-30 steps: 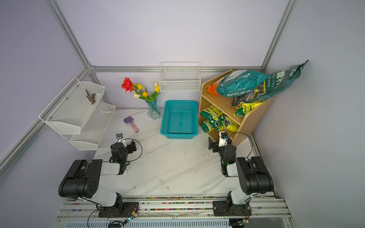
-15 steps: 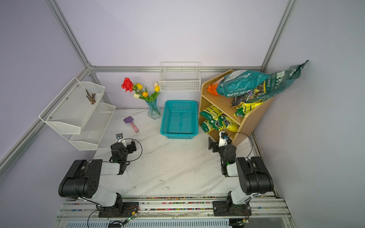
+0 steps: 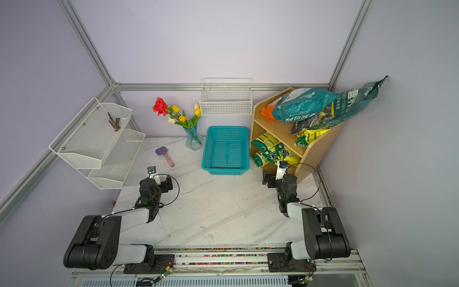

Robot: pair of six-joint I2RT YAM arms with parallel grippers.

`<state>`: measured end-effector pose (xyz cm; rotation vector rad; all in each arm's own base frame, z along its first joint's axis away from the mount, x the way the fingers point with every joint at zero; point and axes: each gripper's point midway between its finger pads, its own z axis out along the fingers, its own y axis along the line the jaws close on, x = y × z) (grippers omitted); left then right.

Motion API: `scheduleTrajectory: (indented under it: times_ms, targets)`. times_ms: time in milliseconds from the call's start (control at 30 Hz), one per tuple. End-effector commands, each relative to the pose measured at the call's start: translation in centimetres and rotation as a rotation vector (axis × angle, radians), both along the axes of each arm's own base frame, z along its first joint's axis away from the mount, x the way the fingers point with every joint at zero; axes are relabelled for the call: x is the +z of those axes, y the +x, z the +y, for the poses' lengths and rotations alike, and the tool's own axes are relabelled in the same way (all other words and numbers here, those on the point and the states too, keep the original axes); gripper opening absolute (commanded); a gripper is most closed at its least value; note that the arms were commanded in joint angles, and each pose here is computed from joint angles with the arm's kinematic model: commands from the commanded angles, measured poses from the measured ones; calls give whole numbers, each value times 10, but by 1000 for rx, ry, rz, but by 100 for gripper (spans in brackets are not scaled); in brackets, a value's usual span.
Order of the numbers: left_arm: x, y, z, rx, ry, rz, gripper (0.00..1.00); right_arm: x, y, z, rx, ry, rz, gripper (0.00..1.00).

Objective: Take down the fertilizer bag from the shelf
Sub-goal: Adjust the storage box at the center of the board.

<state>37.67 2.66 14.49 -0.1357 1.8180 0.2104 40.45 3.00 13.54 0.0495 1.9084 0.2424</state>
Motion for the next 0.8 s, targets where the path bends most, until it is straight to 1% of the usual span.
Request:
scheduleTrajectory:
  times_ms: [0, 67, 167, 233, 300, 433, 467, 500, 533, 567, 600, 633, 667, 700, 733, 767]
  targets:
    - [33, 6, -6, 3, -23, -3, 100, 13, -1, -14, -59, 14, 144, 100]
    - [41, 4, -13, -19, -25, -10, 100, 30, -10, 1, -1, 60, 106, 100]
    - [43, 6, -18, -40, -40, 23, 100, 54, -30, 18, 5, 84, 55, 100]
    - [39, 7, -19, -42, -38, 61, 100, 67, -42, 39, 38, 69, 64, 100]
    - [38, 11, -19, -39, -43, 97, 100, 79, -53, 71, 92, 52, 74, 100]
    - [35, 15, -10, 40, -81, 166, 100, 97, -62, 130, 165, 22, 108, 100]
    - [35, 17, -9, 48, -79, 186, 100, 104, -60, 146, 190, 49, 107, 100]
    - [34, 18, -9, 48, -75, 207, 100, 112, -55, 160, 219, 121, 101, 100]
    - [32, 19, -9, 49, -74, 219, 100, 118, -48, 169, 214, 220, 95, 100]
    - [35, 21, -10, 45, -76, 222, 100, 126, -40, 178, 201, 372, 92, 100]
    - [37, 23, -11, 41, -78, 221, 100, 132, -34, 188, 219, 483, 101, 100]
    - [40, 24, -11, 38, -81, 219, 100, 141, -31, 199, 290, 527, 66, 100]
    - [44, 25, -11, 35, -91, 214, 100, 155, -28, 218, 427, 569, 27, 100]
    - [46, 25, -10, 38, -106, 211, 100, 160, -22, 234, 510, 592, 52, 94]
    - [50, 25, -8, 40, -120, 203, 100, 164, -16, 249, 563, 563, 83, 85]
    - [54, 24, -7, 42, -133, 191, 100, 163, -10, 266, 587, 499, 121, 81]
